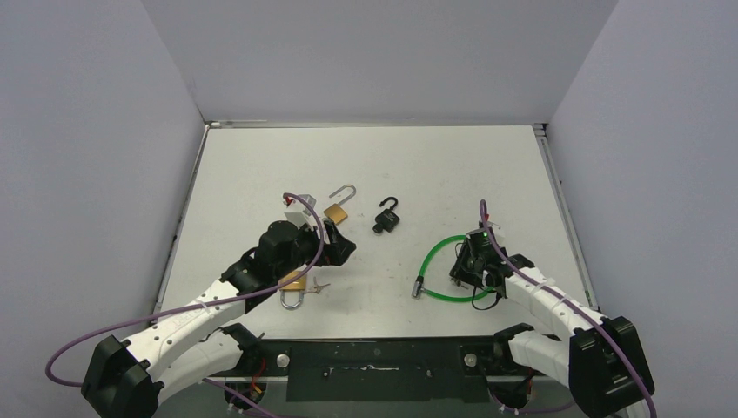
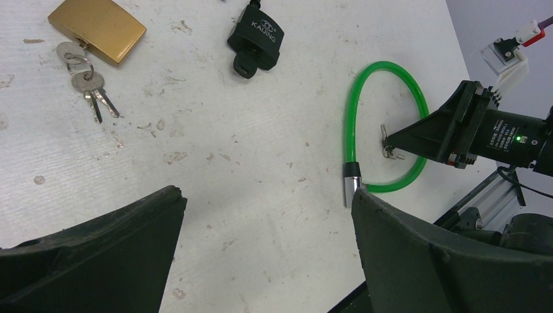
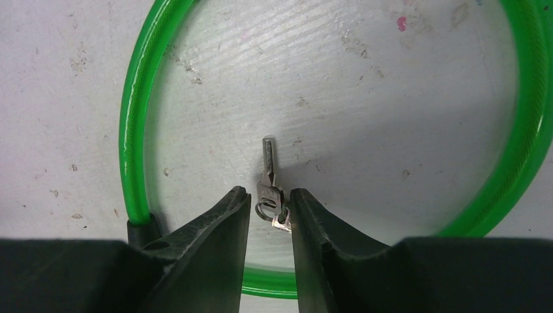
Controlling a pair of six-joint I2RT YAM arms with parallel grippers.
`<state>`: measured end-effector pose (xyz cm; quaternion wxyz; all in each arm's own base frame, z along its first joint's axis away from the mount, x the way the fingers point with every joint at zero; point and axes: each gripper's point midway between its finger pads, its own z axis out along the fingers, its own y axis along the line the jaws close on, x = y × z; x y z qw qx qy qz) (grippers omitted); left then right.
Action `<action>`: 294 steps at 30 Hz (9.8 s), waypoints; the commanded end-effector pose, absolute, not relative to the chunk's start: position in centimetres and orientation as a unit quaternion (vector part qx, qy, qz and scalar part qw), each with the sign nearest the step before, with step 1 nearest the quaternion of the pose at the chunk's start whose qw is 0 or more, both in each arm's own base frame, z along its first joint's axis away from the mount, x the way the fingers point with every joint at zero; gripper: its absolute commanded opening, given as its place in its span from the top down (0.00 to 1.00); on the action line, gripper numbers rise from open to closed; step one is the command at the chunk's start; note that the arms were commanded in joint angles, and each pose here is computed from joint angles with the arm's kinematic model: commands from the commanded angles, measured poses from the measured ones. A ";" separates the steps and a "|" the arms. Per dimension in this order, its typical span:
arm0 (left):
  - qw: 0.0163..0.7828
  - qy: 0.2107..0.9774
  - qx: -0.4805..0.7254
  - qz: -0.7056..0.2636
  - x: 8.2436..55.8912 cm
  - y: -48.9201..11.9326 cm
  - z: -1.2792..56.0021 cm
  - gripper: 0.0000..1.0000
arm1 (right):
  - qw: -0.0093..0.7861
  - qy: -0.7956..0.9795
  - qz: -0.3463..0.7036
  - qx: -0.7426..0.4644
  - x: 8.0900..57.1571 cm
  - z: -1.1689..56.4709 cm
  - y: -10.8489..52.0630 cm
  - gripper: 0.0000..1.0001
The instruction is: Unlock with the key
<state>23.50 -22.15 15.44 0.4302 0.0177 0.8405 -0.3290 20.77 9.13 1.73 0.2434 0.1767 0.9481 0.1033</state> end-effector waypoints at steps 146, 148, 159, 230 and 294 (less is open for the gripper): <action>0.358 0.783 -0.221 -0.458 27.2 -21.8 20.4 1.00 | 0.344 0.738 0.569 -0.110 14.5 18.2 35.8 1.00; 0.359 0.782 -0.221 -0.458 27.2 -21.8 20.4 1.00 | 0.342 0.742 0.568 -0.102 14.7 18.0 35.7 1.00; 0.357 0.780 -0.221 -0.463 27.1 -21.8 20.4 1.00 | 0.338 0.748 0.564 -0.090 15.5 17.7 35.6 1.00; 0.342 0.653 -0.237 -0.633 25.1 -22.4 24.7 1.00 | 0.290 0.696 0.644 0.131 18.4 20.3 31.1 0.16; 0.446 0.575 -0.159 -0.667 24.2 -21.5 31.0 1.00 | 0.415 0.617 0.666 -0.054 15.3 26.5 33.1 0.21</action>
